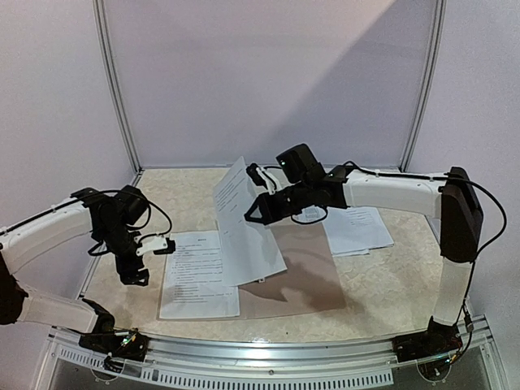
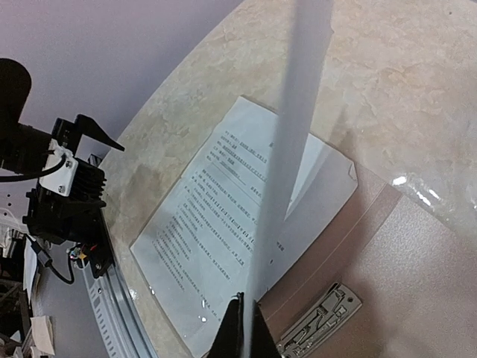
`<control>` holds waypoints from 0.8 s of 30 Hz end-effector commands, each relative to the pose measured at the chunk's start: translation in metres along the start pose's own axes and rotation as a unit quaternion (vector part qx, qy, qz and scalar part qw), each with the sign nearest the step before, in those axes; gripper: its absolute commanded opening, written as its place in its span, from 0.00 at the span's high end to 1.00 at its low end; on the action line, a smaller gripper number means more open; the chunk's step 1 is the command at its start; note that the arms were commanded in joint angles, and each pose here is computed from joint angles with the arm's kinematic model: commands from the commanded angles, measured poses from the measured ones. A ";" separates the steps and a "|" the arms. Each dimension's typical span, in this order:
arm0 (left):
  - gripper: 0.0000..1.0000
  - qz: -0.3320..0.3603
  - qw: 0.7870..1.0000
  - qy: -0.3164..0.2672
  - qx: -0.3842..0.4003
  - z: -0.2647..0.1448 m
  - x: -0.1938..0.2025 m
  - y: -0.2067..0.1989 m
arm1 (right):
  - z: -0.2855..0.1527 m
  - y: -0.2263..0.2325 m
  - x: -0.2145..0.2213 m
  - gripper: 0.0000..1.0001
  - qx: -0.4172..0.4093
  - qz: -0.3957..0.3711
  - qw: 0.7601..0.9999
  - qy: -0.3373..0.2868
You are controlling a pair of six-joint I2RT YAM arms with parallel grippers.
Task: Put the files into the folder
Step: Insert the folder to form pockets on the folder.
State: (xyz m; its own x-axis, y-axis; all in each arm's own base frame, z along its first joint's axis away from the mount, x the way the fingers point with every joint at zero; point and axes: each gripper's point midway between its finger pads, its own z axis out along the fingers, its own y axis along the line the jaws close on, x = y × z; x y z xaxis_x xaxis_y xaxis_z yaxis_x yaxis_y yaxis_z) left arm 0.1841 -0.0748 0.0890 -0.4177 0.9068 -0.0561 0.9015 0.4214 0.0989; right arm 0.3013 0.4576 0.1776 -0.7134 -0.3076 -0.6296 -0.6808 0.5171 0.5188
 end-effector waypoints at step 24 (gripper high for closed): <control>0.37 -0.026 0.995 0.046 0.085 0.079 0.006 -0.030 | 0.050 0.002 0.058 1.00 -0.064 0.129 0.990 -0.009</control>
State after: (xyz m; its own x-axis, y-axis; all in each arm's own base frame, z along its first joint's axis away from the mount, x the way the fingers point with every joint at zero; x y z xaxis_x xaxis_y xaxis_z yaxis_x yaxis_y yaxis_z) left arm 0.1678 -0.0708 0.0130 -0.4580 0.8867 0.0632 0.8875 0.4601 -0.0234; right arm 0.2713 0.4600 0.1099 -0.8478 -0.2195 -0.4828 -0.5202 0.5215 0.6763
